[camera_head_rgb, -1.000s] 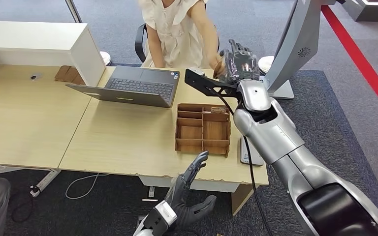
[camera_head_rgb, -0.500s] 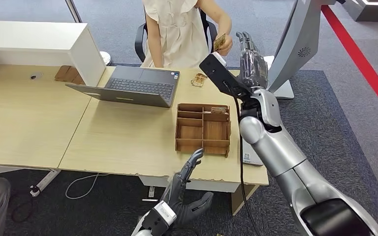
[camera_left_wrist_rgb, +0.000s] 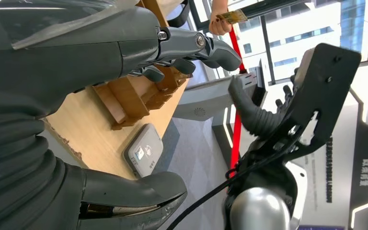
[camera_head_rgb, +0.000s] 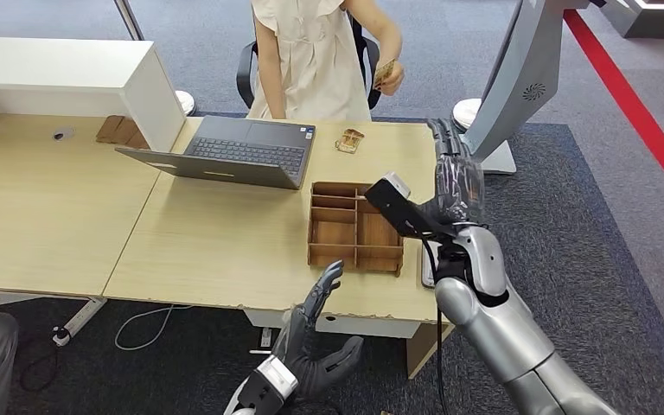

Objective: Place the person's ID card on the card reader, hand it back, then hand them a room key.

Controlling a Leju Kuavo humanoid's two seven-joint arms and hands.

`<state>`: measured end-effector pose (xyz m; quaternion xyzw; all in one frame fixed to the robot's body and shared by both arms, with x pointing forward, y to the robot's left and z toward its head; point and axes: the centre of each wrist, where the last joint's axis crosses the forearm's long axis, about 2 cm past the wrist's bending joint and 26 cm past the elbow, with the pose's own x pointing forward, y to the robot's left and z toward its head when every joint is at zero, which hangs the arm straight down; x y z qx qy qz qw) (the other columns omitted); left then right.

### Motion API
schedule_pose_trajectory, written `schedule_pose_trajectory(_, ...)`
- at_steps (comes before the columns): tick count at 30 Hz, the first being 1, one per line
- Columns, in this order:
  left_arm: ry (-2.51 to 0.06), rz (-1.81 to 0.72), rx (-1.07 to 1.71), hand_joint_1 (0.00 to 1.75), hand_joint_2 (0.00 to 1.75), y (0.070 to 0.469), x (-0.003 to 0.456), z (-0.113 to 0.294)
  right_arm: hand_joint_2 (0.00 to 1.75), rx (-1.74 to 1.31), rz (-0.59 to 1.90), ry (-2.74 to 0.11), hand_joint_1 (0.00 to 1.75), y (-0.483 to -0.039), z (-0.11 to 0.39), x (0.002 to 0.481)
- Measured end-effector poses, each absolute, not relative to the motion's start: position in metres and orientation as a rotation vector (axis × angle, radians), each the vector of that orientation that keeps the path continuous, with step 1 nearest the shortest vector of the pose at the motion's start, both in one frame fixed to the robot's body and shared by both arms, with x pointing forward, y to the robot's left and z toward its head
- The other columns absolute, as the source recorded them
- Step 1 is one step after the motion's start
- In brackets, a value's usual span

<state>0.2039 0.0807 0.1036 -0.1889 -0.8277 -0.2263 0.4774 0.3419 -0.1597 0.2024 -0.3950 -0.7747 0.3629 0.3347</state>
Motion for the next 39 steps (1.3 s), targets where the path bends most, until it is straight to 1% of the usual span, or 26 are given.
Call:
schedule_pose_trajectory(10, -2.028, -0.525, -0.435, 0.0, 1.75, 0.085, 0.203, 0.104, 1.75, -1.009, 0.945, -2.048, 0.0, -0.165, 0.176, 0.315)
schedule_pose_trajectory(25, -2.033, -0.472, -0.395, 0.0, 1.75, 0.087, 0.203, 0.103, 1.75, -1.057, 0.967, -2.137, 0.0, -0.161, 0.184, 0.313)
schedule_pose_trajectory(32, -2.032, -0.482, -0.422, 0.0, 1.75, 0.087, 0.203, 0.103, 1.75, -1.064, 1.103, -2.105, 0.0, -0.151, 0.2, 0.324)
schedule_pose_trajectory(39, -2.028, -0.505, -0.469, 0.0, 1.75, 0.087, 0.203, 0.103, 1.75, -1.08, 1.311, -1.992, 0.0, -0.139, 0.211, 0.34)
